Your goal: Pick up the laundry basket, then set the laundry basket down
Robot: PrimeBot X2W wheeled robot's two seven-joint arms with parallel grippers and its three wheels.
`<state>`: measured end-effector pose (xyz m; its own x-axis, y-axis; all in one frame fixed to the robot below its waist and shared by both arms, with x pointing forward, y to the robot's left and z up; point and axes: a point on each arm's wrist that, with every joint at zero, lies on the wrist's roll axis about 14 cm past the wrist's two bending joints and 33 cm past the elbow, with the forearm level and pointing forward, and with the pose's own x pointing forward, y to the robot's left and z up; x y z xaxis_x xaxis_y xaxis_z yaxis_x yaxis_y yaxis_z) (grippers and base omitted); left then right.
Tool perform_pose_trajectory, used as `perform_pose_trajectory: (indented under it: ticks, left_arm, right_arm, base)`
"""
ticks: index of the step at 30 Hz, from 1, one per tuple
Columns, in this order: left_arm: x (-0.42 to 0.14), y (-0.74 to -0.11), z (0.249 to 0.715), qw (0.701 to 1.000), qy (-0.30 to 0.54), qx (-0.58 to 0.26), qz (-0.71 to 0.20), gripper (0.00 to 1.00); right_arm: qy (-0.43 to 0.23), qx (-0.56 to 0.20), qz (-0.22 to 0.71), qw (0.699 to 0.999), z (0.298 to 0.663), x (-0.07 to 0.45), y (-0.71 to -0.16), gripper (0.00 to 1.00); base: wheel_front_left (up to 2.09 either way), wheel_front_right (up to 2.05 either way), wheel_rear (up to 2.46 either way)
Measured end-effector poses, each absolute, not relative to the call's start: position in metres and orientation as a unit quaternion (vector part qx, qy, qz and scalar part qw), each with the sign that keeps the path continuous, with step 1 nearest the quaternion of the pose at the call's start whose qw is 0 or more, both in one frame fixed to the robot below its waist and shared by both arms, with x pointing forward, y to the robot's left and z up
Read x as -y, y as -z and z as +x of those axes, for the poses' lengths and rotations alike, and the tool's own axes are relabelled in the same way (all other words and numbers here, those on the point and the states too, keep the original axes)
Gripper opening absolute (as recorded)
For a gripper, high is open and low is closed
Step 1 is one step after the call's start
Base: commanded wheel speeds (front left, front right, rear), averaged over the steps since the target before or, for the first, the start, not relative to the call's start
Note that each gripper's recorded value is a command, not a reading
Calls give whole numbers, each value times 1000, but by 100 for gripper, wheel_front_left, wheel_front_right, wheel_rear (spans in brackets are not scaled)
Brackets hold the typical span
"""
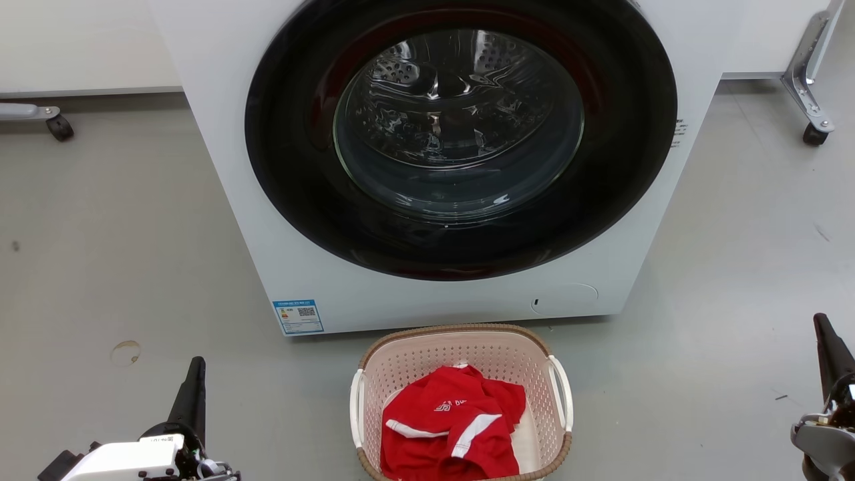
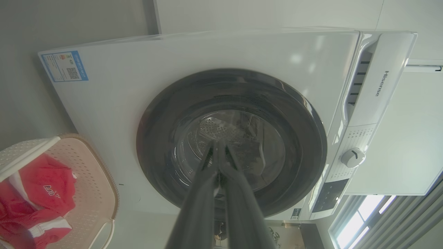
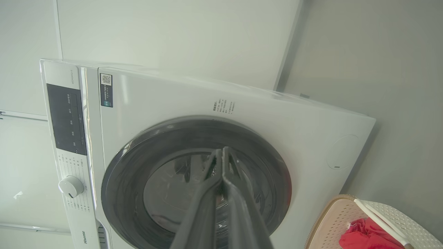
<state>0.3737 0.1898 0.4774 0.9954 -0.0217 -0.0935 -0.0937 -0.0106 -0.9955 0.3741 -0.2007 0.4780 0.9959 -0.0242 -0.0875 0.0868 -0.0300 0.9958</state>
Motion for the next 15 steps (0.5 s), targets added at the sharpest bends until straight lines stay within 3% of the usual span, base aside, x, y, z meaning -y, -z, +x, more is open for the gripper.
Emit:
perform_pose_trajectory:
  ticks: [15]
  left_arm:
    - [-190, -477, 374, 702, -26, -40, -711, 0]
  right_arm:
    - [40, -22, 717, 696, 374, 201, -478, 0]
  base:
    - [0, 0, 0]
